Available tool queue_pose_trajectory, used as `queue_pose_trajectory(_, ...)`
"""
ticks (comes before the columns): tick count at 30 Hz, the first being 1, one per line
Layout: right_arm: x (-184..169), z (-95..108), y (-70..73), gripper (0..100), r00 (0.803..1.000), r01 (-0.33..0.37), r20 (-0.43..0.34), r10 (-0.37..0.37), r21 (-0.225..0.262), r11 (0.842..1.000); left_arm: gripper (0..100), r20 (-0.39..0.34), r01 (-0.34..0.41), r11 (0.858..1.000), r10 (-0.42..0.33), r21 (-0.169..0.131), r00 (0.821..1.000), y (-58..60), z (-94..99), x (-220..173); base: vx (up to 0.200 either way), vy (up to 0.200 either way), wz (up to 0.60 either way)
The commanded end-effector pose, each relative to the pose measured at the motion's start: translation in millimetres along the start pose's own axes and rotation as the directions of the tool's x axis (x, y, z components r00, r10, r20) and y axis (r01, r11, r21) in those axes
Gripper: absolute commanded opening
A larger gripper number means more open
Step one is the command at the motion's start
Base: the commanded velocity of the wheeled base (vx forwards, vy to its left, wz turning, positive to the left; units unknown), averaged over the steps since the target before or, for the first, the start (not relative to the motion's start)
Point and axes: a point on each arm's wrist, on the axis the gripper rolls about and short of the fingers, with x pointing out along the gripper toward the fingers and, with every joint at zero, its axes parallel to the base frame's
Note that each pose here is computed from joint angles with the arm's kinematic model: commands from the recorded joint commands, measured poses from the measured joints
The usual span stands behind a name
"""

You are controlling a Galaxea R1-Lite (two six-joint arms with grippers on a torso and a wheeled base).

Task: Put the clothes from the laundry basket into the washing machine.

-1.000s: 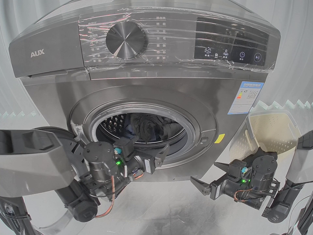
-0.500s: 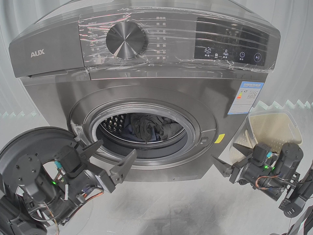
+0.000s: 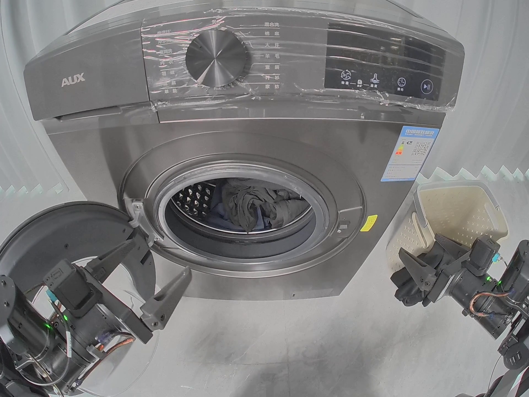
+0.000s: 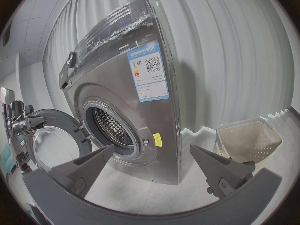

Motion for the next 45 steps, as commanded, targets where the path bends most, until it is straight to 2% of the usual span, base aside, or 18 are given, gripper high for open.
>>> queue_pose_trajectory(1, -11.4, 3.6, -2.1, 100, 1.000, 0.009, 0.014, -0.009, 0.004, 1.000, 100, 0.032, -0.053, 0.998, 0.052, 0.034, 0.998, 11.9, 7.8, -12.8, -0.200, 0.000, 0.00)
queue_pose_trajectory(3, -13.4, 4.5, -2.6, 100, 1.000, 0.017, 0.013, -0.017, 0.004, 1.000, 100, 0.042, -0.058, 0.998, 0.056, 0.039, 0.998, 13.6, 10.3, -15.9, -0.200, 0.000, 0.00)
queue_pose_trajectory(11, -57.0, 2.4, -5.6, 100, 0.989, 0.048, -0.138, -0.044, 0.025, 0.999, 100, 0.046, -0.033, 0.999, 0.031, 0.039, 0.998, 19.0, 21.3, -54.1, -0.200, 0.000, 0.00)
queue_pose_trajectory(18, -110.5, 6.2, -11.5, 100, 0.995, 0.052, -0.089, -0.050, 0.013, 0.999, 100, -0.015, -0.090, 0.994, 0.091, 0.057, 0.996, 28.9, 14.8, -89.6, -0.200, 0.000, 0.00)
queue_pose_trajectory(22, -140.0, -0.5, -17.4, 100, 0.993, 0.105, -0.054, -0.106, -0.024, 0.994, 100, -0.018, -0.120, 0.991, 0.121, 0.060, 0.992, 32.9, 10.8, -107.9, -0.200, 0.000, 0.00)
queue_pose_trajectory(25, -158.4, -7.9, -20.8, 100, 0.983, 0.184, -0.022, -0.185, -0.034, 0.982, 100, -0.025, -0.208, 0.976, 0.210, 0.072, 0.977, 37.6, 6.6, -117.4, -0.200, 0.000, 0.00)
queue_pose_trajectory(26, -158.4, -7.9, -20.8, 100, 0.983, 0.184, -0.022, -0.185, -0.034, 0.982, 100, -0.025, -0.208, 0.976, 0.210, 0.072, 0.977, 37.6, 6.6, -117.4, 0.000, 0.000, 0.00)
queue_pose_trajectory(28, -174.0, -17.4, -21.4, 100, 0.970, 0.245, 0.007, -0.245, -0.042, 0.969, 100, -0.008, -0.261, 0.963, 0.262, 0.070, 0.965, 39.4, 1.4, -133.5, 0.000, 0.000, 0.00)
queue_pose_trajectory(30, -178.9, -21.1, -21.2, 100, 0.965, 0.264, 0.015, -0.263, -0.049, 0.963, 100, -0.014, -0.288, 0.955, 0.289, 0.072, 0.957, 39.9, -2.0, -138.7, 0.000, 0.000, 0.00)
queue_pose_trajectory(32, -187.0, -28.0, -20.6, 100, 0.955, 0.297, 0.034, -0.295, -0.050, 0.954, 100, -0.028, -0.349, 0.934, 0.352, 0.079, 0.936, 40.5, -9.5, -148.5, 0.000, 0.000, 0.00)
queue_pose_trajectory(34, -189.1, -30.0, -20.3, 100, 0.951, 0.307, 0.041, -0.305, -0.049, 0.951, 100, -0.019, -0.362, 0.929, 0.364, 0.080, 0.931, 40.2, -11.2, -152.2, 0.000, 0.000, 0.00)
queue_pose_trajectory(36, -196.8, -41.6, -19.3, 100, 0.938, 0.347, 0.031, -0.345, -0.051, 0.937, 100, 0.001, -0.409, 0.909, 0.410, 0.079, 0.912, 38.9, -16.5, -161.2, 0.000, 0.000, 0.00)
queue_pose_trajectory(37, -197.2, -42.7, -19.3, 100, 0.938, 0.347, 0.027, -0.346, -0.046, 0.937, 100, 0.003, -0.423, 0.903, 0.424, 0.079, 0.906, 38.6, -17.5, -162.5, 0.000, 0.000, 0.00)
queue_pose_trajectory(38, -198.4, -43.4, -19.1, 100, 0.935, 0.355, 0.032, -0.354, -0.031, 0.934, 100, 0.014, -0.469, 0.879, 0.470, 0.082, 0.883, 37.2, -22.0, -168.0, 0.000, 0.000, 0.00)
queue_pose_trajectory(39, -198.1, -42.5, -19.4, 100, 0.930, 0.366, 0.041, -0.365, -0.023, 0.930, 100, 0.023, -0.487, 0.869, 0.487, 0.088, 0.873, 35.3, -26.8, -173.1, 0.000, 0.000, 0.00)
queue_pose_trajectory(40, -198.2, -42.0, -19.5, 100, 0.927, 0.372, 0.046, -0.371, -0.016, 0.928, 100, 0.014, -0.491, 0.866, 0.491, 0.094, 0.871, 33.1, -33.9, -178.0, 0.000, 0.000, 0.00)
queue_pose_trajectory(42, -198.4, -42.1, -20.1, 100, 0.916, 0.399, 0.047, -0.398, -0.026, 0.916, 100, -0.068, -0.482, 0.870, 0.490, 0.103, 0.869, 33.3, -43.4, -179.3, 0.000, 0.000, 0.00)
queue_pose_trajectory(45, -198.6, -42.1, -20.5, 100, 0.907, 0.420, 0.049, -0.417, -0.062, 0.905, 100, -0.058, -0.497, 0.865, 0.501, 0.072, 0.863, 33.2, -41.9, -178.8, 0.000, 0.000, 0.00)
